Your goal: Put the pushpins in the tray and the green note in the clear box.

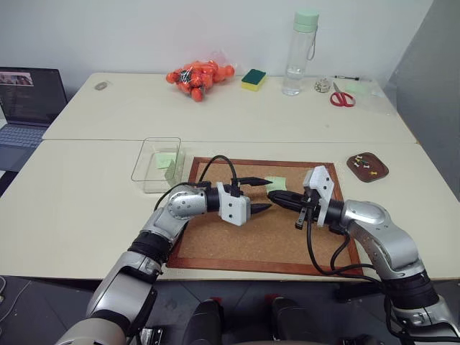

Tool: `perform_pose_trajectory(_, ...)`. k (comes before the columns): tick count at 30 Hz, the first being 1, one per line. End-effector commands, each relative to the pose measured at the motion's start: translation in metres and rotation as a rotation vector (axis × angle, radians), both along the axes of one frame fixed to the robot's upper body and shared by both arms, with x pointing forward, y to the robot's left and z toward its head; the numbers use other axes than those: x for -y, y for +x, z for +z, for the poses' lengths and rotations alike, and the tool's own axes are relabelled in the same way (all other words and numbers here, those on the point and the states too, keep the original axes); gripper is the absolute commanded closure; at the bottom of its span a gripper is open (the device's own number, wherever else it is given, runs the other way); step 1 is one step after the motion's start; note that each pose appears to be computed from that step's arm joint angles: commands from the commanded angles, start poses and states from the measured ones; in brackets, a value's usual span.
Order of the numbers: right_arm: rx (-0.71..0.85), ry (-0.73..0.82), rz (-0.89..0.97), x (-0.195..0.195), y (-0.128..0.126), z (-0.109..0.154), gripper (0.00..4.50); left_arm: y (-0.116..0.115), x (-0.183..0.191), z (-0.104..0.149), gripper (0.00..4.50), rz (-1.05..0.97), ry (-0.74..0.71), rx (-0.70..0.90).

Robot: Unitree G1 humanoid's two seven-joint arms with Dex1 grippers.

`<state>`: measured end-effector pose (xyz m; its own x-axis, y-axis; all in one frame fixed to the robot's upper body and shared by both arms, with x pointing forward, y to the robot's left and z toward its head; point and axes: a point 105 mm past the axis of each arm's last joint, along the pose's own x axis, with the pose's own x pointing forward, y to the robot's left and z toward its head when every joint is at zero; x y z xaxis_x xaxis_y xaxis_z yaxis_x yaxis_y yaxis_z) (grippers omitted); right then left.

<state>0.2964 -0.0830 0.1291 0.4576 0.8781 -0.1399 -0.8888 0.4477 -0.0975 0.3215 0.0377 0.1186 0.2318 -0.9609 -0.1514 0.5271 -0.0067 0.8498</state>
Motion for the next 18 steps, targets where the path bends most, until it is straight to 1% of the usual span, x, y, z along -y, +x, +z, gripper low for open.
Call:
perform_pose_trajectory(1,0.049,0.023,0.056,-0.0093,-0.0074,0.0172,4.50,0.0066,0.0059,0.0146,1.81,-0.008,-0.011,0.082)
perform_pose_trajectory(4,0.048,0.025,0.057,-0.0100,-0.0078,0.0179,4.50,0.0112,0.0054,0.0151,2.23,0.006,-0.008,0.095)
perform_pose_trajectory(13,0.043,0.037,0.056,-0.0106,-0.0088,0.0209,4.50,0.0130,0.0072,0.0136,4.18,0.005,0.001,0.102)
perform_pose_trajectory(15,0.043,0.039,0.055,-0.0106,-0.0085,0.0212,4.50,0.0131,0.0074,0.0141,4.49,0.005,-0.001,0.104)
perform_pose_trajectory(18,0.042,0.042,0.052,-0.0105,-0.0078,0.0214,4.50,0.0135,0.0079,0.0160,4.49,0.006,-0.006,0.112)
